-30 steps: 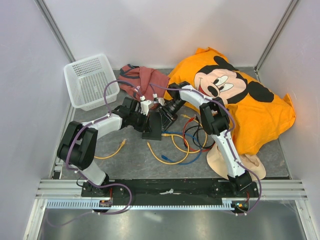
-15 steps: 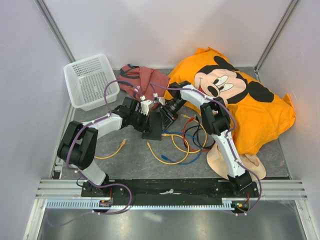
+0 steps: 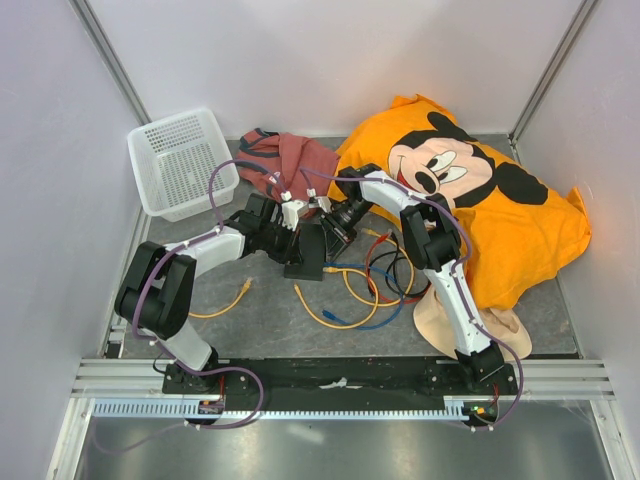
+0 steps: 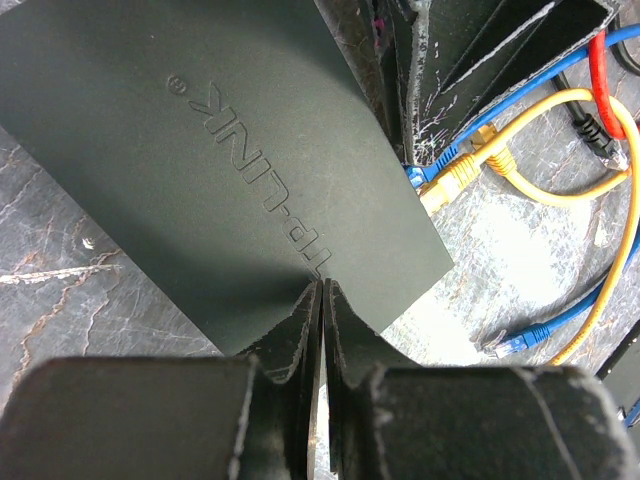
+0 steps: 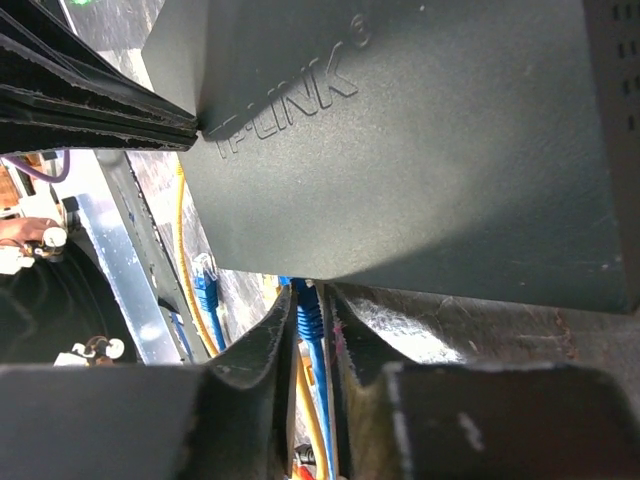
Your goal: Pull the plug from the switch port
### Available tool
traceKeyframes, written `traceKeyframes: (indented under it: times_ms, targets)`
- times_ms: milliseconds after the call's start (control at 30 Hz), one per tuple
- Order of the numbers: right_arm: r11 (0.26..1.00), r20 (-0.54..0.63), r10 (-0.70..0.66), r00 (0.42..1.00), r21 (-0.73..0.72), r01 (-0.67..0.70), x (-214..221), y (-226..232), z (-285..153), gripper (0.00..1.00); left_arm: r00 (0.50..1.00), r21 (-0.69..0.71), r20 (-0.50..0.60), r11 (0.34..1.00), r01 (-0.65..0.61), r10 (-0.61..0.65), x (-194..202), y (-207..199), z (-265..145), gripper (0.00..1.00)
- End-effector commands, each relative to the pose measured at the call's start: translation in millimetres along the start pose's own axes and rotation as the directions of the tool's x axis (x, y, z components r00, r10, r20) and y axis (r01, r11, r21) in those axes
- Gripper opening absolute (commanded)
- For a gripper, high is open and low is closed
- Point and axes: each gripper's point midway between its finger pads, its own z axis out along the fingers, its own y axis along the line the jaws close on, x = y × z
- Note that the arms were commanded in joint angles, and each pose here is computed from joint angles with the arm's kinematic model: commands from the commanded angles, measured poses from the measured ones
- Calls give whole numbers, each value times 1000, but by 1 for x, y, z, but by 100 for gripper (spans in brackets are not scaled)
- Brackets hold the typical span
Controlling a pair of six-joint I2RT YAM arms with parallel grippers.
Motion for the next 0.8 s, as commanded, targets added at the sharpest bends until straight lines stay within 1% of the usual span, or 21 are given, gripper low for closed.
traceKeyframes:
  times_ms: [0,200,300,467,567,600,633,667,700,767]
  targets:
    - [984,-96,-44,994,167,60,21,-52,16,14,997,-43,-80,999,-25,21,22,11,3,11]
    - [969,-123,-47,991,235,75,26,-66,13,3,997,-40,-78,999,-26,23,21,11,3,11]
    - [961,-138,-43,989,267,79,31,-72,12,1,997,-37,-77,999,-28,25,20,11,3,11]
    - [950,-150,-29,988,302,74,43,-80,7,0,997,-35,-77,999,-29,26,21,10,2,11]
    - [957,-146,-13,989,286,55,48,-79,7,0,997,-36,-78,999,-28,25,21,10,3,11]
    - [964,-131,-4,991,263,39,48,-76,8,4,997,-35,-78,999,-28,25,21,10,3,11]
    - [972,-114,12,993,235,15,47,-72,9,12,997,-36,-76,999,-28,25,20,11,3,11]
    - [984,-75,42,996,175,-29,43,-64,10,21,997,-36,-75,999,-28,25,20,10,3,11]
    - [988,-69,61,996,145,-50,44,-60,11,30,997,-35,-80,999,-27,25,21,10,3,11]
    - [993,-59,64,996,101,-58,44,-52,12,34,997,-34,-80,999,-25,23,22,10,3,11]
